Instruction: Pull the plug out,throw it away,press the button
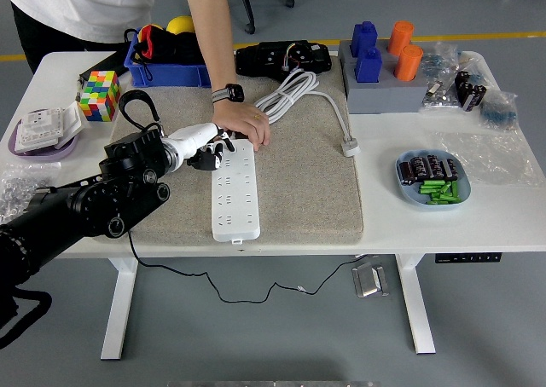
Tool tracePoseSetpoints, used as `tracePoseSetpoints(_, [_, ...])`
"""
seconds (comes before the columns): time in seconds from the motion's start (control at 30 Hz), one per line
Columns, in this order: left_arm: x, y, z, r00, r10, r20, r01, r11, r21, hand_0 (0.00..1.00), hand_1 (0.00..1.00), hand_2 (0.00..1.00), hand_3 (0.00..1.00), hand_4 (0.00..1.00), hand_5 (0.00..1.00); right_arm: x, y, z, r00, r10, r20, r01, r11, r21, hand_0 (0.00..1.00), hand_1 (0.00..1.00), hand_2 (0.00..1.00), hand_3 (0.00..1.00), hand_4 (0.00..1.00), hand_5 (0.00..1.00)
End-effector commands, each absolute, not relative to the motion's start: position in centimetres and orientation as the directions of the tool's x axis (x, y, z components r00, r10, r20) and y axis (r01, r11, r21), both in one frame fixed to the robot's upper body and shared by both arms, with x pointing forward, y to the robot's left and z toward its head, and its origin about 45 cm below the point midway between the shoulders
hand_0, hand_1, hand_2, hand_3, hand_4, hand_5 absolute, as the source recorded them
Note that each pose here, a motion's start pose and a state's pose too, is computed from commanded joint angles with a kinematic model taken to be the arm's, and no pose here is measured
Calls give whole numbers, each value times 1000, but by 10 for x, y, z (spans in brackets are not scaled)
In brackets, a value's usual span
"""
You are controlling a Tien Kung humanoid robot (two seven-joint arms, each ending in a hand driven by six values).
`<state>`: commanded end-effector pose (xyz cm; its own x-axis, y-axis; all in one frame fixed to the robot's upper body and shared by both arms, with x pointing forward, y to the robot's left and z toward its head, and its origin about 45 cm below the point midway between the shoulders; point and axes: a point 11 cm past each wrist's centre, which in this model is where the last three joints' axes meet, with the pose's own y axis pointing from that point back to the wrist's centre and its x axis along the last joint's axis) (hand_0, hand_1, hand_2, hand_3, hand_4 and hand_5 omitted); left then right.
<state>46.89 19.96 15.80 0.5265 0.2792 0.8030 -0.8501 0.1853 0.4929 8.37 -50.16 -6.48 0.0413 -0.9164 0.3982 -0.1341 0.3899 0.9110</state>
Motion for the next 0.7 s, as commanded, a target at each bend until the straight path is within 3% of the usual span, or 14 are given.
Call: tracePoseSetpoints(0.7, [468, 198, 158, 521, 302, 798, -853, 194, 484, 50, 42, 80, 715, 2, 2, 83, -502, -65, 40, -916, 399, -134, 391, 911, 767, 729, 724, 713, 883, 658])
